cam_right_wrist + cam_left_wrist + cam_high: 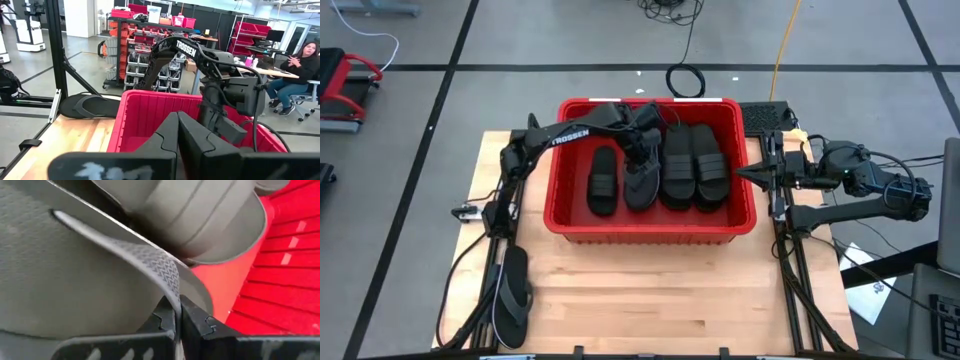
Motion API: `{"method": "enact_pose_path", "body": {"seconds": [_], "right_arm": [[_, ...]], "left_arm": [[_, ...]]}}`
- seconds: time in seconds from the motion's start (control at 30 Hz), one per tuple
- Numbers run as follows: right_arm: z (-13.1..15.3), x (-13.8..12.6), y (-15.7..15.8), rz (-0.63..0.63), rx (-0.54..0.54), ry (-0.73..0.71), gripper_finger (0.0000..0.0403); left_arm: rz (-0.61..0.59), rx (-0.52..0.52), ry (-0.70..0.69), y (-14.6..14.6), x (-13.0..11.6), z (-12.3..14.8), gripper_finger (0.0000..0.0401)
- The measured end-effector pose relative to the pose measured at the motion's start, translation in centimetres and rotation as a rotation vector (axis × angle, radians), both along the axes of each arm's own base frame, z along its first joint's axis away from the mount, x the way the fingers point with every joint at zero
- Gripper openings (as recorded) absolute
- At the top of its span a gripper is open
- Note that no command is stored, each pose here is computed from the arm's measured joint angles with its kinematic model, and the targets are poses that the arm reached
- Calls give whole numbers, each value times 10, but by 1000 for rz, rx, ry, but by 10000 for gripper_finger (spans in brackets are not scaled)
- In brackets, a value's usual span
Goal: Pick and place slides into bin
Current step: Put the black slipper into the red bin
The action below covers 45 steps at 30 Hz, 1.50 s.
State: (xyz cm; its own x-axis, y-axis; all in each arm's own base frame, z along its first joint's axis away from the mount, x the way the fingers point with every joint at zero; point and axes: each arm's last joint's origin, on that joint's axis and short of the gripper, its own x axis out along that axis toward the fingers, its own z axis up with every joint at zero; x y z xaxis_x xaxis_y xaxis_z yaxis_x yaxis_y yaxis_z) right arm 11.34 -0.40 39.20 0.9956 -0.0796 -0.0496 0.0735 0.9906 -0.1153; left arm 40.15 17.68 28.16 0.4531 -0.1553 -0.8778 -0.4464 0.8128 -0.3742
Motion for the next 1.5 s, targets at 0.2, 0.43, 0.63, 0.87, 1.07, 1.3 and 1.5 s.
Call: {"method": "enact_pose_path", "body": {"seconds": [0.2,0.43,0.63,0.87,1.07,1.3,1.5], "right_arm": [[0,0,0,0,0,0,0],[0,0,0,0,0,0,0],[0,0,0,0,-2,0,0],[0,0,0,1,-3,0,0],[0,0,0,2,4,0,0],[0,0,0,4,6,0,0],[0,0,0,3,16,-1,0]], "left_arm": [[8,-8,11,-1,3,-6,0],[21,14,29,3,4,-11,0],[32,-4,43,4,7,-20,0],[38,-31,66,5,9,-29,1],[31,-25,61,4,9,-29,34],[36,-27,61,4,9,-29,104],[65,-50,65,3,9,-28,159]]}}
